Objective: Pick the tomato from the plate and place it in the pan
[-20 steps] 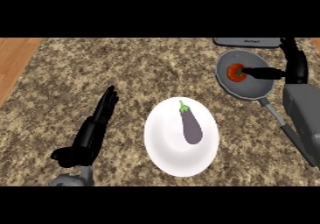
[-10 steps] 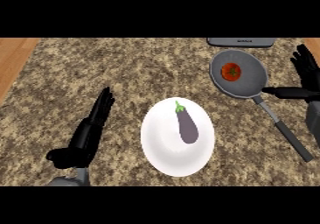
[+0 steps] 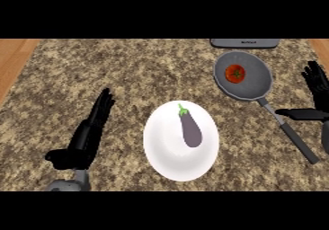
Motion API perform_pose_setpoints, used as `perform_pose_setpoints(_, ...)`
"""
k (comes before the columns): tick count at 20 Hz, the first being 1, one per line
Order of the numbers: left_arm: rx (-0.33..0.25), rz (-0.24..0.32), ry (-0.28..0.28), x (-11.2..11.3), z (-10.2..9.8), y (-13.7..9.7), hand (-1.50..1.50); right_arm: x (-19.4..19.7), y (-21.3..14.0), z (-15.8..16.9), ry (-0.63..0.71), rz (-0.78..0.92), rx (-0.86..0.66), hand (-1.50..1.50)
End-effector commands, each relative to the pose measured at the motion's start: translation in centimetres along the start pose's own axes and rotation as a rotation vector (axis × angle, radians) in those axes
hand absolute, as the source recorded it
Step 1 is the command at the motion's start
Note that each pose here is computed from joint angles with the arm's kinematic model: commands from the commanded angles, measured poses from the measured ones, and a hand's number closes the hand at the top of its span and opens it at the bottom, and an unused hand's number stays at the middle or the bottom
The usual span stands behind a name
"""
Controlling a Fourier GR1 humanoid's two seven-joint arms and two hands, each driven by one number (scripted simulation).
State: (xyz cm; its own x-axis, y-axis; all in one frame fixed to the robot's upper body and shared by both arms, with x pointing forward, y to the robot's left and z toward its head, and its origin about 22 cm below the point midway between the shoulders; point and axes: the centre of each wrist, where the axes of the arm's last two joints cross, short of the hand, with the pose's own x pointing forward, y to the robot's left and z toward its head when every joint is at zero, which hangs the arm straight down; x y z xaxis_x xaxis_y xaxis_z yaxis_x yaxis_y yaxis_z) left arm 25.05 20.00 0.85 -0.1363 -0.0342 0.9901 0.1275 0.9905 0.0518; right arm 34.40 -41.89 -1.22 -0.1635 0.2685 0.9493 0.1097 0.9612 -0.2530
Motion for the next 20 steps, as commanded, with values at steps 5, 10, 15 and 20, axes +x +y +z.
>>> perform_pose_setpoints(5,-0.005,-0.003,0.002,0.1,0.5,0.6,0.00,-0.7,-0.3,1.1,0.021,0.028,0.049,-1.50)
perform_pose_setpoints(10,0.011,0.000,0.008,-1.4,1.0,0.0,0.00,-0.7,0.6,1.1,0.012,0.059,0.013,-1.50)
perform_pose_setpoints(15,0.012,-0.010,0.002,0.2,-0.4,-0.4,0.00,-0.9,-0.5,1.8,0.036,0.104,0.051,-1.50)
perform_pose_setpoints(20,0.018,0.011,0.020,-0.8,1.0,0.4,0.00,-0.5,-1.0,2.1,0.010,0.150,0.019,-1.50)
